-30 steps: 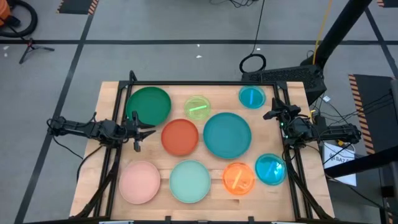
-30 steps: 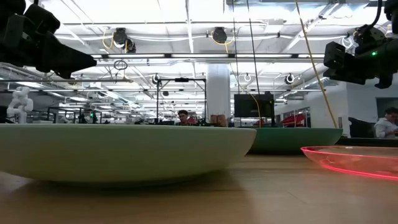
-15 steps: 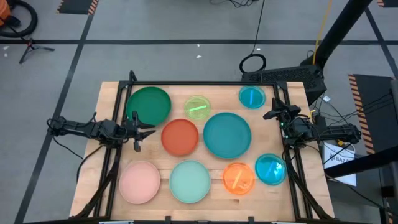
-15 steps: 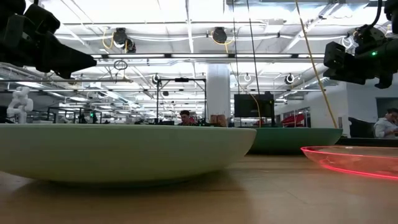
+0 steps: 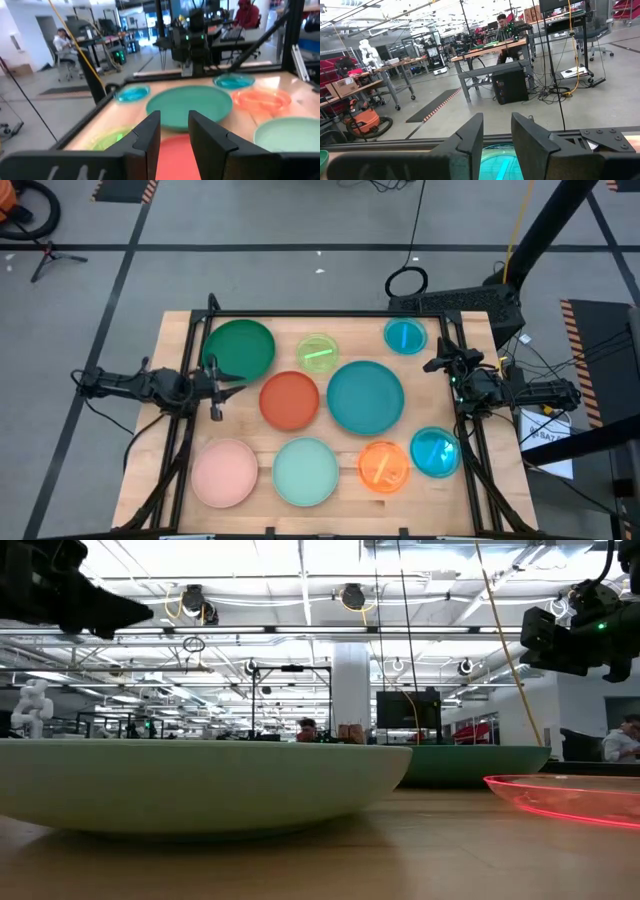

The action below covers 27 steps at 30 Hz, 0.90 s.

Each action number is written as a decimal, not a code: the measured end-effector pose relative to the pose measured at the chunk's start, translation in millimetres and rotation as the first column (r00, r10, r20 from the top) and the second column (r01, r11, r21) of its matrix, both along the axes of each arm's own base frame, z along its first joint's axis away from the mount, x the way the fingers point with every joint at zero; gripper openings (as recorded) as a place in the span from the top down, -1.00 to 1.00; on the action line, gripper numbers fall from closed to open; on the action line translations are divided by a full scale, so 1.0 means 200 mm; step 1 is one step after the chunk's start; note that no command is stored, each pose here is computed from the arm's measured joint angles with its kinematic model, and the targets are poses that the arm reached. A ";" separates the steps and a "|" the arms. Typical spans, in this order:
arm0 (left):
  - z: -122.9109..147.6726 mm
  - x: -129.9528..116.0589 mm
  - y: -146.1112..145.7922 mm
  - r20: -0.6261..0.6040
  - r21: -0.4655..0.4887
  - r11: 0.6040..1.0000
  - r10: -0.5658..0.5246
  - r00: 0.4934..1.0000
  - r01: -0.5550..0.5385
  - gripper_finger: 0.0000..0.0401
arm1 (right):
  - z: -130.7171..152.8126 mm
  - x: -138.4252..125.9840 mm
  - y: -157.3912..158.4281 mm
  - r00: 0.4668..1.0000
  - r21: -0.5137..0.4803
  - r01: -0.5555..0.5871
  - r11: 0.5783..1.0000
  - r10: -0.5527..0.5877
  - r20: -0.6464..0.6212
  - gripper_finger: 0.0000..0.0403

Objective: Stack plastic plates
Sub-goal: Stack the dark blue plate on top of the dark green plate

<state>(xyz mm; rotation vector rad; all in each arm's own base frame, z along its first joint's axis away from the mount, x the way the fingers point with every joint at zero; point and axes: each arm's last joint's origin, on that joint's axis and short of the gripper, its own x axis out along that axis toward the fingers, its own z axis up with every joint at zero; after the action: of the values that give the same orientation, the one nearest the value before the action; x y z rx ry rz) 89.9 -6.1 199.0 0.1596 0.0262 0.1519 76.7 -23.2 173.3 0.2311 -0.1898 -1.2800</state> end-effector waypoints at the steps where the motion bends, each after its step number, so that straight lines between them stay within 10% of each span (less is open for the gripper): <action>1: 0.02 0.00 0.00 0.010 0.001 1.000 0.000 1.000 0.000 0.46 | 0.00 0.00 0.00 1.000 0.000 0.000 1.000 0.000 0.000 0.54; 9: 0.19 -0.06 0.01 0.126 -0.027 1.000 0.001 0.992 0.002 0.46 | 0.00 0.00 0.00 1.000 0.009 -0.001 1.000 0.001 0.031 0.54; 16: 0.40 -0.15 0.03 0.304 -0.277 0.958 0.016 0.953 0.072 0.46 | 0.02 0.02 0.01 0.976 0.019 -0.150 0.988 0.145 0.162 0.54; 20: 0.53 -0.22 0.04 0.381 -0.280 0.955 0.020 0.924 0.095 0.46 | 0.11 0.03 0.02 0.914 -0.093 -0.314 0.945 0.328 0.241 0.54; 27: 0.77 -0.41 0.07 0.535 -0.300 0.942 0.035 0.844 0.151 0.46 | 0.24 -0.03 0.02 0.926 -0.297 -0.260 0.919 0.324 0.192 0.54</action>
<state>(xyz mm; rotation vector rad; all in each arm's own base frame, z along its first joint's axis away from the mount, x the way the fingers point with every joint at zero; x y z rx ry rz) 8.9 7.8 352.3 -0.2272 -0.5133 0.1238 70.8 -19.6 220.9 0.1731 -0.5116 -0.9117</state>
